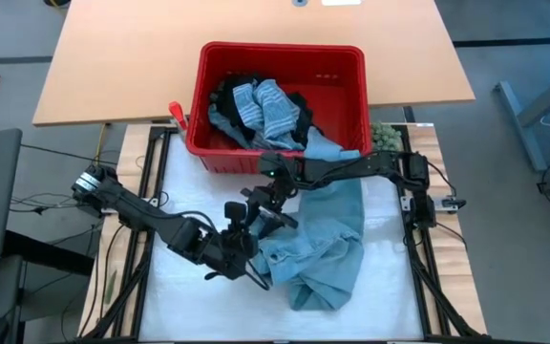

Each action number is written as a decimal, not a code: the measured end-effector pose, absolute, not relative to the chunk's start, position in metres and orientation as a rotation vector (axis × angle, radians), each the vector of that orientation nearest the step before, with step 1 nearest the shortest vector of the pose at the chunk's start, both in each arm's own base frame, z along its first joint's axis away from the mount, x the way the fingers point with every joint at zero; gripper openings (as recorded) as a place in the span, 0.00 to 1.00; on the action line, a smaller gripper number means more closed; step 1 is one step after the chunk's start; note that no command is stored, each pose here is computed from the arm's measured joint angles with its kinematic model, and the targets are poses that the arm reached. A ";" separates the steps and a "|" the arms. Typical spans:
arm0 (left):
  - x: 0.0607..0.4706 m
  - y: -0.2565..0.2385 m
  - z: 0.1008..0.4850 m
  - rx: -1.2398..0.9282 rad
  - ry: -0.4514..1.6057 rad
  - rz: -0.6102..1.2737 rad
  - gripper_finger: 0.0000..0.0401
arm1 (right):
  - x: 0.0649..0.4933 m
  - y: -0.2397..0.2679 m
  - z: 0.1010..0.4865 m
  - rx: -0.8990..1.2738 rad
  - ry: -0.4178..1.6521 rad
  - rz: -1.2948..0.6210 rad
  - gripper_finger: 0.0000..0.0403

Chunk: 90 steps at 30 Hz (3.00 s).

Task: Fold Laundry from Bin
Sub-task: Fold the light blue pants

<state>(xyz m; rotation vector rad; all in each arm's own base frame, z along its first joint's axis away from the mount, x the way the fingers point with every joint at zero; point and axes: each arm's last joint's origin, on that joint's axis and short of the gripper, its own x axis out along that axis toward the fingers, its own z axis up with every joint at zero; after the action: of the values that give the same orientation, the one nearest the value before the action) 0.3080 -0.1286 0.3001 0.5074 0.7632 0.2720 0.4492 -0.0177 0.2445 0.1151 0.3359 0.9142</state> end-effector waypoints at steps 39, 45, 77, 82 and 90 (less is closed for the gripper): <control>0.222 -0.081 0.507 -0.182 0.137 0.253 0.01 | 0.186 -0.032 0.549 -0.300 -0.277 -0.117 0.10; 0.195 -0.072 0.587 -0.063 -0.361 0.152 0.00 | 0.177 0.001 0.603 -0.457 -0.649 -0.173 0.10; 0.221 -0.137 0.620 0.588 -0.744 -0.524 0.01 | 0.169 0.188 0.642 -0.874 -1.197 0.215 0.10; 0.224 -0.129 0.617 0.552 -0.570 -0.311 0.01 | 0.161 0.164 0.652 -0.799 -1.055 0.038 0.10; 0.237 -0.112 0.588 0.467 -0.162 -0.193 0.01 | 0.146 0.123 0.657 -0.506 -0.701 -0.085 0.10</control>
<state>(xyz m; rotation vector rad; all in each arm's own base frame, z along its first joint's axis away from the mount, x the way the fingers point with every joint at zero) 0.2368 -0.1119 0.5882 0.4670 -0.1624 -0.1934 0.1463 0.1235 0.6565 -0.5055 -0.7012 -0.0853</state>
